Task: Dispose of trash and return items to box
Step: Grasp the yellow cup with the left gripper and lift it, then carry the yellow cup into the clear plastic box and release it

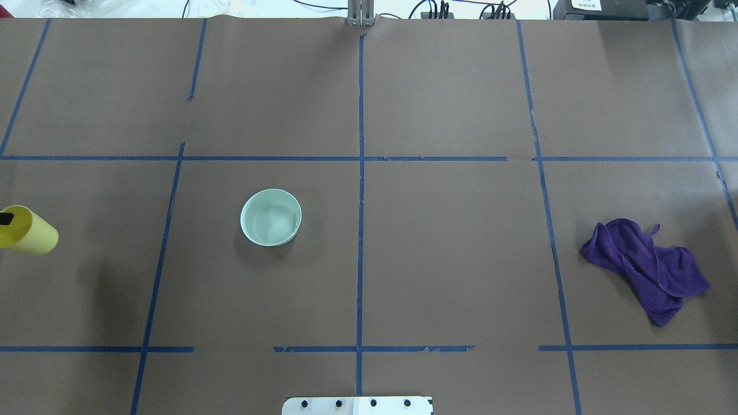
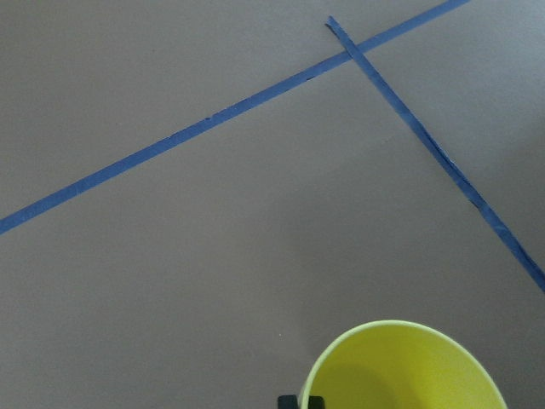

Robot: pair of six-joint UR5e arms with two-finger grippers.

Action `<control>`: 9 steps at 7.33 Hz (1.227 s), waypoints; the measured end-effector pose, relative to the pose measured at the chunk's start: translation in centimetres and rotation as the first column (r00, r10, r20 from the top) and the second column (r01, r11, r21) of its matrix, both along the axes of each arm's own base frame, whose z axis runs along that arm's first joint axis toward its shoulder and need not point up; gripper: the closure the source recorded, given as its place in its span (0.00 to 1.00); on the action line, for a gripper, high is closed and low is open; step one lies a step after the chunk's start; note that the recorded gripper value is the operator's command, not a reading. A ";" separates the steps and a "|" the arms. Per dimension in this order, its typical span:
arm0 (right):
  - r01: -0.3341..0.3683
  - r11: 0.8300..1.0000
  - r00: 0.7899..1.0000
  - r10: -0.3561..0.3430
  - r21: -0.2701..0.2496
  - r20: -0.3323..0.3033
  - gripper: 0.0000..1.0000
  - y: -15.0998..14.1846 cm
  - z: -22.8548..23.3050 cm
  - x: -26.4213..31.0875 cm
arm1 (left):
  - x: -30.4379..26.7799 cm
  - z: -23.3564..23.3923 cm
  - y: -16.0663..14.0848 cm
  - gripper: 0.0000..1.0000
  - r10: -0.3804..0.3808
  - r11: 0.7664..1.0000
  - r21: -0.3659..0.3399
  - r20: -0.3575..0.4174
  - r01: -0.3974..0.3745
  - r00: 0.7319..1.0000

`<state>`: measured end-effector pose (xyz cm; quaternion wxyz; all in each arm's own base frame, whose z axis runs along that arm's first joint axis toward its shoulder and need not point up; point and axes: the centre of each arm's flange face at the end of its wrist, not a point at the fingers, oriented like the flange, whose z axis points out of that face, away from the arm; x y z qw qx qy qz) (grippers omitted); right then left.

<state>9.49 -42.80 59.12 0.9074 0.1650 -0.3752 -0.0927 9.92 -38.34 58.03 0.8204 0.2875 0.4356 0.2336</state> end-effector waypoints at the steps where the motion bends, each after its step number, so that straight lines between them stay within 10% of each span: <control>1: 0.000 1.000 1.000 0.000 -0.001 0.000 0.00 0.0 0.0 0.0 | -3.6 0.5 -0.4 1.00 0.026 0.999 0.037 0.014 -0.027 1.000; 5: 0.001 1.000 1.000 -0.001 -0.001 0.001 0.00 0.0 0.1 0.0 | -16.4 7.4 -0.1 1.00 0.028 0.984 0.168 0.190 -0.060 0.981; 9: 0.002 1.000 1.000 -0.002 -0.002 0.002 0.00 0.0 0.1 -0.1 | -19.0 14.2 1.7 1.00 0.014 0.989 0.143 0.219 -0.046 0.976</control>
